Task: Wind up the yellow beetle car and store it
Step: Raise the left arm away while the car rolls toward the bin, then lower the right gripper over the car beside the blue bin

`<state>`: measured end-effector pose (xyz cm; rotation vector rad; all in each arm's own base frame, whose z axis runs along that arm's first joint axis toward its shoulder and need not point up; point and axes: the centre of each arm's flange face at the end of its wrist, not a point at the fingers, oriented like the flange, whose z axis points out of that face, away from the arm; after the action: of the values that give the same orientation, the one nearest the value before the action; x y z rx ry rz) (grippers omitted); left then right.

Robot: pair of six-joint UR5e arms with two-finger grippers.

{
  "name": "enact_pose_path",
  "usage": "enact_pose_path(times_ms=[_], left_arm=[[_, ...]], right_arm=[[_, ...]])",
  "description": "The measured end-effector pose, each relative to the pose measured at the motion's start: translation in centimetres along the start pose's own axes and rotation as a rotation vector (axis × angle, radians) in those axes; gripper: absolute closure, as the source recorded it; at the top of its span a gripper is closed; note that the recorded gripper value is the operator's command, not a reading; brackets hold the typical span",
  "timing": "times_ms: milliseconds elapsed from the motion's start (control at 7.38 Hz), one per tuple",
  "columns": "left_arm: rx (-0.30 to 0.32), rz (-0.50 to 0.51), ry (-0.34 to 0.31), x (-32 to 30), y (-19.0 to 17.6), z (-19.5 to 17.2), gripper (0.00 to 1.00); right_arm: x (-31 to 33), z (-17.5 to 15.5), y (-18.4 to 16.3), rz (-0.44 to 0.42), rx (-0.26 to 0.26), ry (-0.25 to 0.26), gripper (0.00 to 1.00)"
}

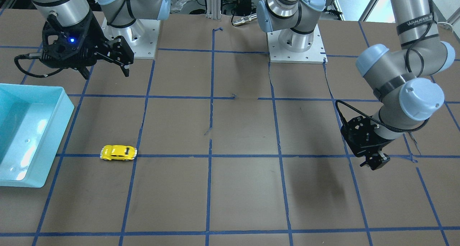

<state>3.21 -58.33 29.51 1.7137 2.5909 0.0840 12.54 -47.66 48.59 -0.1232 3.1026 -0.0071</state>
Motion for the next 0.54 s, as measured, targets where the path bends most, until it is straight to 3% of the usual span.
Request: enact_pose_path(times_ms=[542], left_arm=[[0.053,-0.658,-0.071,8.6,-6.8,-13.4,0.0]], right_arm=[[-0.1,0.0,0.0,-0.002,0.0,-0.005,0.0]])
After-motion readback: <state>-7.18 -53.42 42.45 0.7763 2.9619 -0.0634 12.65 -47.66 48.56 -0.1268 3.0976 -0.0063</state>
